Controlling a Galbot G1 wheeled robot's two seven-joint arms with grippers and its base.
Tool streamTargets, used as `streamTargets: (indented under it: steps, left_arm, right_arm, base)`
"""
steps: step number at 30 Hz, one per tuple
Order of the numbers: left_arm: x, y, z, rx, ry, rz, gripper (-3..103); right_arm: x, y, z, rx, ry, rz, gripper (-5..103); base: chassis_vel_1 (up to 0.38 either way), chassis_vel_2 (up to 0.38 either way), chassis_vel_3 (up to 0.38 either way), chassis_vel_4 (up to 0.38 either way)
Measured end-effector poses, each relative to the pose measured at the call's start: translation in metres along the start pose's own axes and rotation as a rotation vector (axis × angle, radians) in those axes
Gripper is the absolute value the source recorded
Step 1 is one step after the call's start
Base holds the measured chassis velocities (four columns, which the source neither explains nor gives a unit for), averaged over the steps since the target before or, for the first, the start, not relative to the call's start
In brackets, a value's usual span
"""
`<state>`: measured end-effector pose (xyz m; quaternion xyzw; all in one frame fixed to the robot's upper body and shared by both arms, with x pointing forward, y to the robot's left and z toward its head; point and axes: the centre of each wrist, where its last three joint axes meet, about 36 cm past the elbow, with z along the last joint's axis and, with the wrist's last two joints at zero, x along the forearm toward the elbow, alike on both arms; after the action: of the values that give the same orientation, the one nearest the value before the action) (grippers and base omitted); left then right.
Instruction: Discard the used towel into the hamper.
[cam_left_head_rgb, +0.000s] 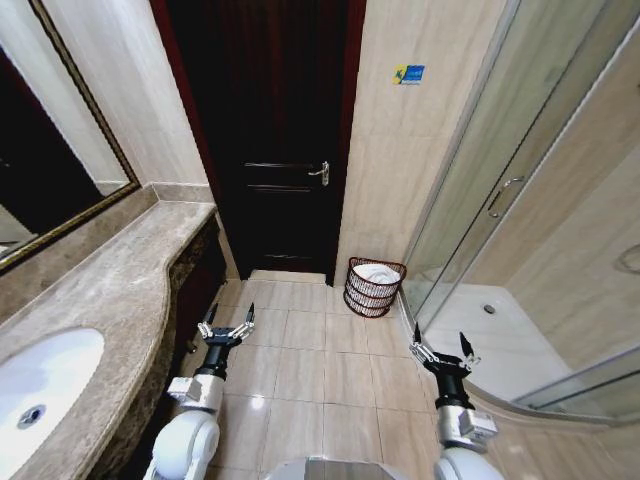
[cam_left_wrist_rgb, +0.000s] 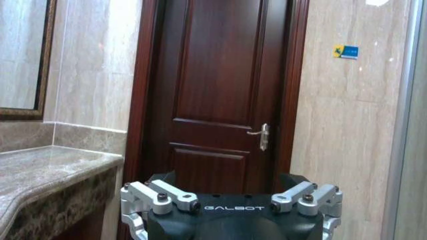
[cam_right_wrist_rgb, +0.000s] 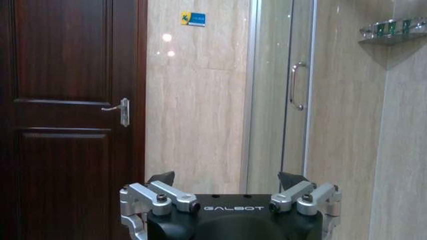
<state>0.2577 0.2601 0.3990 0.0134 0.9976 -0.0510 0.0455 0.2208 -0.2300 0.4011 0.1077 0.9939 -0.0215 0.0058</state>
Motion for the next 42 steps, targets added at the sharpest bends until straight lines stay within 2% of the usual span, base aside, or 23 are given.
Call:
streamTargets:
  steps: [42]
  left_arm:
    - [0.0001,0.0,0.0,-0.001,-0.001,-0.001,100]
  right_arm:
    - [0.0,0.0,-0.0002,0.0,0.0,0.0,100]
  base:
    - [0.0,0.0,0.0,0.0]
